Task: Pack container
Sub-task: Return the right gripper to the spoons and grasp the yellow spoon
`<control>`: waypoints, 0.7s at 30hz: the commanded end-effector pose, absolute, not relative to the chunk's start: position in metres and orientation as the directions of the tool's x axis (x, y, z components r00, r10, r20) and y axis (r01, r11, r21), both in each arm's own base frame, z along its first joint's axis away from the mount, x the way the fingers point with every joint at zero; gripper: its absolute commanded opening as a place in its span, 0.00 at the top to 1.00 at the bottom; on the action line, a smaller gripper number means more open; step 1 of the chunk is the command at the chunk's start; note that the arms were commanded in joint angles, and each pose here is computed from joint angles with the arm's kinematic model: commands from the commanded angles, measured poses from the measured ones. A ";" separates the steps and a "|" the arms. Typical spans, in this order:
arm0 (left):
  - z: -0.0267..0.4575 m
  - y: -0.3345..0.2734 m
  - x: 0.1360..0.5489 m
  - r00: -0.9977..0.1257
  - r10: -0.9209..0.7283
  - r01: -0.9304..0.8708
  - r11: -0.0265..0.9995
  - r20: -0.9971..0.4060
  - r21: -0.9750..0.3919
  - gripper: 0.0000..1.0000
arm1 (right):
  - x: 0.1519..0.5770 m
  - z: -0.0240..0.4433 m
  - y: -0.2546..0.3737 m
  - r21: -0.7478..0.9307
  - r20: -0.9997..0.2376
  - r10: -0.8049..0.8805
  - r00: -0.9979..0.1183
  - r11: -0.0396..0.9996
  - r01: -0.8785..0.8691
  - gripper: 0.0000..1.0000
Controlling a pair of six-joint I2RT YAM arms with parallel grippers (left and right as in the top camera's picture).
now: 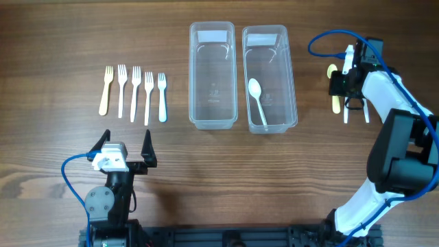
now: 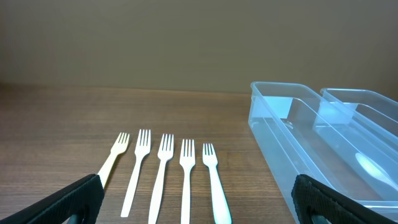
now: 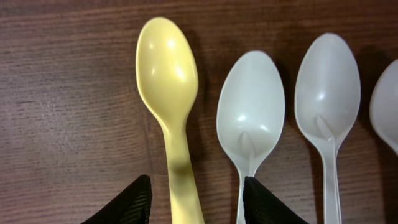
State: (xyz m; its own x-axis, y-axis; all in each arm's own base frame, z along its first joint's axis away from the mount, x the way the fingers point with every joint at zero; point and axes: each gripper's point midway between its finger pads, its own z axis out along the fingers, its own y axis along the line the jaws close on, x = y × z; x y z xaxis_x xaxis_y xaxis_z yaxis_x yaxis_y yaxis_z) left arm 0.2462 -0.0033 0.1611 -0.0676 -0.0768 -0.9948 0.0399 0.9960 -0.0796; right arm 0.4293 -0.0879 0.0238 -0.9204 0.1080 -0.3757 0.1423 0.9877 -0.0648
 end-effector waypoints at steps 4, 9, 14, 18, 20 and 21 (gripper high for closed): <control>0.160 -0.007 0.246 -0.068 -0.082 0.062 0.994 -0.994 -0.086 0.00 | 0.428 0.003 -0.079 -0.030 -0.356 0.091 -0.930 0.994 0.108 0.55; 0.160 -0.007 0.246 -0.068 -0.082 0.062 0.994 -0.994 -0.086 0.00 | 0.424 -0.018 -0.078 -0.024 -0.314 0.094 -0.945 0.994 0.107 0.56; 0.160 -0.007 0.246 -0.068 -0.082 0.062 0.994 -0.994 -0.086 0.00 | 0.422 -0.032 -0.074 -0.014 -0.292 0.092 -0.952 0.995 0.100 0.60; 0.160 -0.007 0.246 -0.068 -0.082 0.062 0.994 -0.994 -0.086 0.00 | 0.420 -0.042 -0.071 -0.012 -0.273 0.088 -0.958 0.995 0.095 0.69; 0.160 -0.007 0.246 -0.068 -0.082 0.062 0.994 -0.994 -0.086 0.00 | 0.420 -0.043 -0.071 -0.012 -0.272 0.087 -0.958 0.996 0.094 0.83; 0.160 -0.007 0.246 -0.068 -0.082 0.062 0.994 -0.994 -0.086 0.00 | 0.421 -0.042 -0.071 -0.011 -0.276 0.088 -0.957 0.995 0.095 0.94</control>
State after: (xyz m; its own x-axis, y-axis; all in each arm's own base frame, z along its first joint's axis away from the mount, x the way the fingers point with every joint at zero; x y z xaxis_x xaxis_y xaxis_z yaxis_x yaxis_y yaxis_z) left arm 0.2462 -0.0033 0.1611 -0.0676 -0.0768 -0.9948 0.0399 0.9960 -0.0796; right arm 0.4405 -0.0819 -0.0035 -0.9221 0.0894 -0.3765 0.1102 0.9933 -0.0339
